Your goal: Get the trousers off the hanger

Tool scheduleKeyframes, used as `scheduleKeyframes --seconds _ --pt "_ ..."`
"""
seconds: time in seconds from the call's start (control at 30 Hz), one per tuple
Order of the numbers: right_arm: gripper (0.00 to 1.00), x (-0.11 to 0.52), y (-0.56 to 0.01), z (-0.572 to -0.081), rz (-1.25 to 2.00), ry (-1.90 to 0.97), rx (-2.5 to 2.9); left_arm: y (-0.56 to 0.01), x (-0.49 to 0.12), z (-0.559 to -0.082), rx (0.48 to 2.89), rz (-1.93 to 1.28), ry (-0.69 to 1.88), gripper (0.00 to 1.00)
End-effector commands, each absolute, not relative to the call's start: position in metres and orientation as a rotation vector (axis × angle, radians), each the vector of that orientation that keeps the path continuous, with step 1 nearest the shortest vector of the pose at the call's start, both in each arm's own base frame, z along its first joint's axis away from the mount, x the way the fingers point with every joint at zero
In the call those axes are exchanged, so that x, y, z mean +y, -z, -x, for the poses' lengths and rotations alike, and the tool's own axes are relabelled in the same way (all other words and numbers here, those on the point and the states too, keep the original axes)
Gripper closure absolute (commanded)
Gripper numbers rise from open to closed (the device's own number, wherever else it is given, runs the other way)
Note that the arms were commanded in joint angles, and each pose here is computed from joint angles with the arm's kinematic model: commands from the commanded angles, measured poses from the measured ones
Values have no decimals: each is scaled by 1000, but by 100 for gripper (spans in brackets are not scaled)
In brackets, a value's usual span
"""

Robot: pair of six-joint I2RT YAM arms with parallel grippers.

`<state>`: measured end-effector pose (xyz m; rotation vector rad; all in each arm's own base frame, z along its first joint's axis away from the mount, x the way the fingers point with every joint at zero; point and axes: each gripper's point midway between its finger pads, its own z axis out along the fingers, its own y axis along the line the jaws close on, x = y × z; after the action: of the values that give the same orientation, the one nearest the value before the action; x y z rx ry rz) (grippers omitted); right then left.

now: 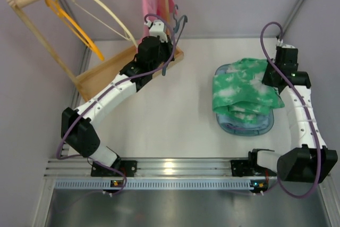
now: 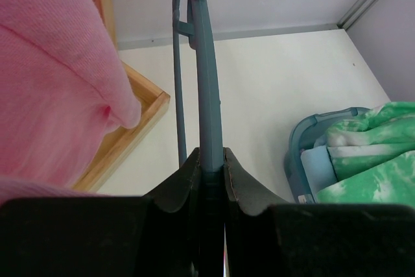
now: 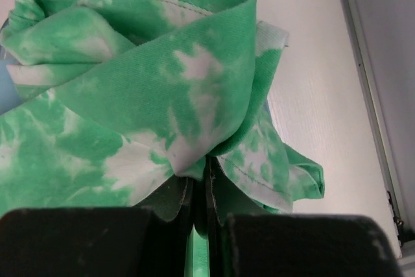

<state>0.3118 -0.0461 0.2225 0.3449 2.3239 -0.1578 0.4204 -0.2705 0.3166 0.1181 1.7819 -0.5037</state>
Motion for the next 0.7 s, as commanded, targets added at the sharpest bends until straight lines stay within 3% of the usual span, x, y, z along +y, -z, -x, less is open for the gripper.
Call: scheduleKeyframes --seconds 0.0,0.13,0.17,0.2,0.23,0.33,0.4,0.43,0.57,0.67 --pt "100 -35 -197 -295 -392 80 2400 -364 -267 -422 1644 -79 565 100" --pt "100 -52 -190 -296 -412 188 2409 -365 -267 -419 1643 -82 569 100" --pt "96 -60 -189 -296 -414 243 2416 -365 -267 -419 1643 -85 572 100" --pt "88 -64 -199 -300 -413 263 2396 -365 -269 -418 1644 -87 581 100" --pt "64 -66 -205 -303 -404 274 2385 -365 -269 -418 1644 -87 584 100" --pt "32 -71 -242 -320 -372 278 2327 -364 -272 -417 1647 -99 598 100" --pt "24 -64 -276 -331 -336 225 2287 -364 -274 -416 1647 -110 609 100" --pt "2 -61 -288 -334 -325 199 2273 -364 -275 -416 1647 -120 614 100" --pt "1 -35 -325 -343 -276 58 2227 -363 -277 -416 1649 -126 617 100" --pt "1 5 -313 -347 -162 14 2266 -362 -277 -417 1649 -128 611 100"
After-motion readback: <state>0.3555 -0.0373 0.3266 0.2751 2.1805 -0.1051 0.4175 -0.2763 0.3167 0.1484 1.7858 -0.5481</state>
